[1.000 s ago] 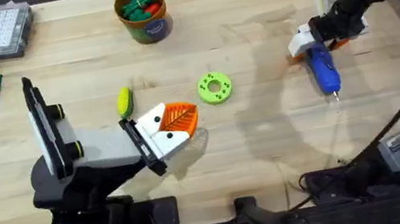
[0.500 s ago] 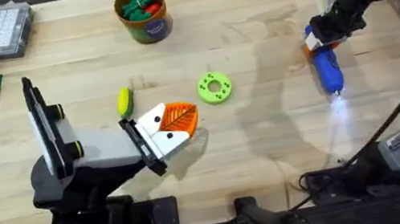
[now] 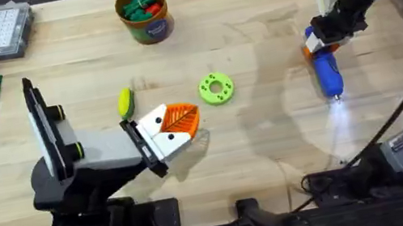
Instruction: Pick up the gripper from the table and insert it into the empty holder that is missing its gripper. Then pick up a screw, insert it into the mounting hole, and use the screwdriver to tighten it. Finally, clean up the table by picking up the vegetable and placing it into the bucket.
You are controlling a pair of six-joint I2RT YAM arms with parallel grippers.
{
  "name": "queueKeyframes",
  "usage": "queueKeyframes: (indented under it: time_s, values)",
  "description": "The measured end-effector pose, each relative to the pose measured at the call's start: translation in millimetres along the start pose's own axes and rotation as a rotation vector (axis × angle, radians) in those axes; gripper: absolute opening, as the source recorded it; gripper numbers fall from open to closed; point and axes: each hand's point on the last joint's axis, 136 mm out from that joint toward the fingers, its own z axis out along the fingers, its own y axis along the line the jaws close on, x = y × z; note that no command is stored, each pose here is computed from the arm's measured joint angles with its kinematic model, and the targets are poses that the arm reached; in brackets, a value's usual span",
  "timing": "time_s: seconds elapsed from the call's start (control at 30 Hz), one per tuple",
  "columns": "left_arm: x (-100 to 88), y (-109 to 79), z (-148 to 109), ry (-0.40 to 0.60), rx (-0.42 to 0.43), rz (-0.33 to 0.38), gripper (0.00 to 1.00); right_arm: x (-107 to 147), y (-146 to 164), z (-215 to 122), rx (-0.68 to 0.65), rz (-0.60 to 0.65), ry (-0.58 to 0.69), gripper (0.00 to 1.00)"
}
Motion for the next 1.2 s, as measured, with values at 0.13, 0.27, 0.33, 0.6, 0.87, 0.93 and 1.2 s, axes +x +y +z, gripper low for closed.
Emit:
queueKeyframes:
  time_s: [0.13, 0.27, 0.33, 0.6, 0.87, 0.93, 1.2]
  values:
    - [0.0, 0.0, 0, 0.0, 0.0, 0.0, 0.004, 0, 0, 0, 0.0, 0.0, -0.001, 0.024]
    - [0.0, 0.0, 0, 0.0, 0.0, 0.0, 0.004, -1, 0, -4, -0.001, 0.0, 0.003, 0.024]
    - [0.1, 0.0, 0, 0.0, 0.0, -0.001, 0.004, -5, 0, -9, -0.003, 0.0, -0.007, 0.024]
    - [0.0, 0.0, 0, 0.0, 0.0, 0.0, 0.004, -24, 3, -31, -0.031, -0.003, -0.063, 0.024]
    - [0.0, 0.0, 0, 0.0, 0.0, -0.001, 0.004, -39, 12, -54, -0.024, -0.034, -0.131, 0.024]
    - [0.0, 0.0, 0, 0.0, 0.0, 0.0, 0.004, -43, 15, -63, -0.02, -0.046, -0.157, 0.024]
    - [0.0, 0.0, 0, 0.0, 0.0, 0.0, 0.004, -59, 30, -89, -0.011, -0.085, -0.229, 0.024]
